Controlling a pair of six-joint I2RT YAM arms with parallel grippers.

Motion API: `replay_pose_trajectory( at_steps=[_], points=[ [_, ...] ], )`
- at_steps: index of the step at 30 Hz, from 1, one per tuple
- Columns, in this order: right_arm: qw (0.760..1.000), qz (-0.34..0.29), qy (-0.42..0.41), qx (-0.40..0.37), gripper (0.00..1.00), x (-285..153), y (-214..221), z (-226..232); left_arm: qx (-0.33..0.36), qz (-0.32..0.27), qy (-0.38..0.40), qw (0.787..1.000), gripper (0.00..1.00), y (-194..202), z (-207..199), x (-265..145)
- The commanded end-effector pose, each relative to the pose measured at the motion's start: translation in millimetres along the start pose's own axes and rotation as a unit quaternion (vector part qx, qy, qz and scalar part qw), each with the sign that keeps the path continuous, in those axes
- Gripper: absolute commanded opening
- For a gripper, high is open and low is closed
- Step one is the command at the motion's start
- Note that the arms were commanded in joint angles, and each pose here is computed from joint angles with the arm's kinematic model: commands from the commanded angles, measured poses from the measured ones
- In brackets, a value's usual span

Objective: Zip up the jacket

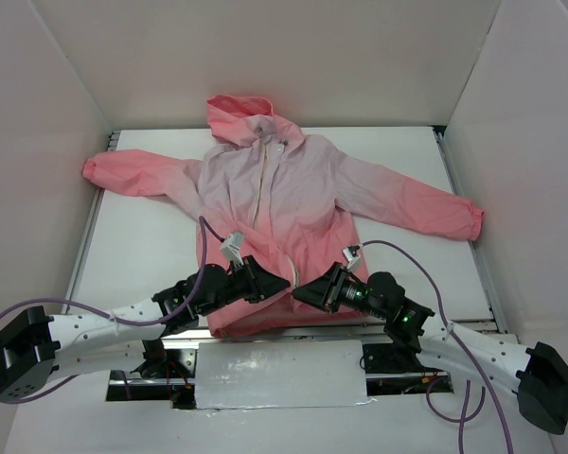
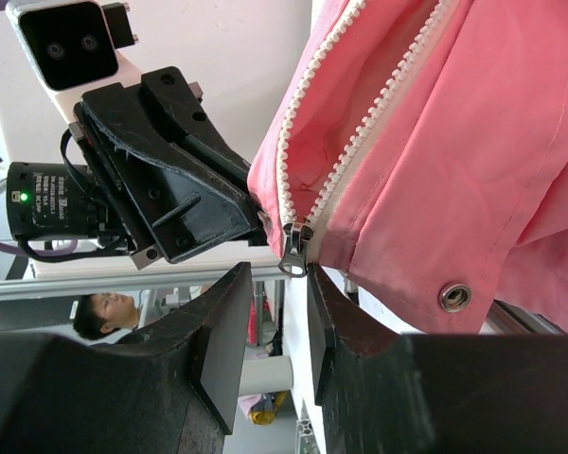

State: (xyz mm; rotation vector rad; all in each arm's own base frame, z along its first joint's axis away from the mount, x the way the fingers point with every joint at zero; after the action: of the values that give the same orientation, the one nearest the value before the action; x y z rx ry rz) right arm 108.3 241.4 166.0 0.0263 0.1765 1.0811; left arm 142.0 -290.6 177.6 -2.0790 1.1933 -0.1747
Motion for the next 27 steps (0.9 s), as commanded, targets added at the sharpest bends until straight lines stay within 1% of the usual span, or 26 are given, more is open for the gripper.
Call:
replay_pose_trajectory(
  at_steps=[1, 18, 27],
  points=[
    [1.000, -0.012, -0.026, -0.001, 0.37, -0.4, -1.9, 10.7, -0.009, -0.026, 0.038, 0.999, 0.00, -13.9, -18.6, -3.0],
    [0.999, -0.011, -0.033, 0.000, 0.37, -3.2, -0.9, 13.1, -0.008, -0.023, 0.035, 0.999, 0.00, -11.4, -16.1, -1.3],
    [1.000, -0.014, -0.024, 0.006, 0.36, -4.8, -1.9, 7.1, -0.007, -0.022, 0.034, 0.999, 0.00, -10.7, -15.3, -0.7]
  ],
)
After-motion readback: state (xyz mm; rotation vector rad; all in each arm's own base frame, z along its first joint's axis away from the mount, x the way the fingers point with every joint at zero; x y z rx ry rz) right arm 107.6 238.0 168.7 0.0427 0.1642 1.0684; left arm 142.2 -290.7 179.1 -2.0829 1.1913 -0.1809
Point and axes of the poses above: each gripper's point midway between its finger pads, its own x axis out along the fingers, its own z axis along the line the jaws close on, y = z × x, the point moved 3 cm from there along -x, back along the fingers, and after that the axes turned 14 degrees about x, right-handed, at the moved point
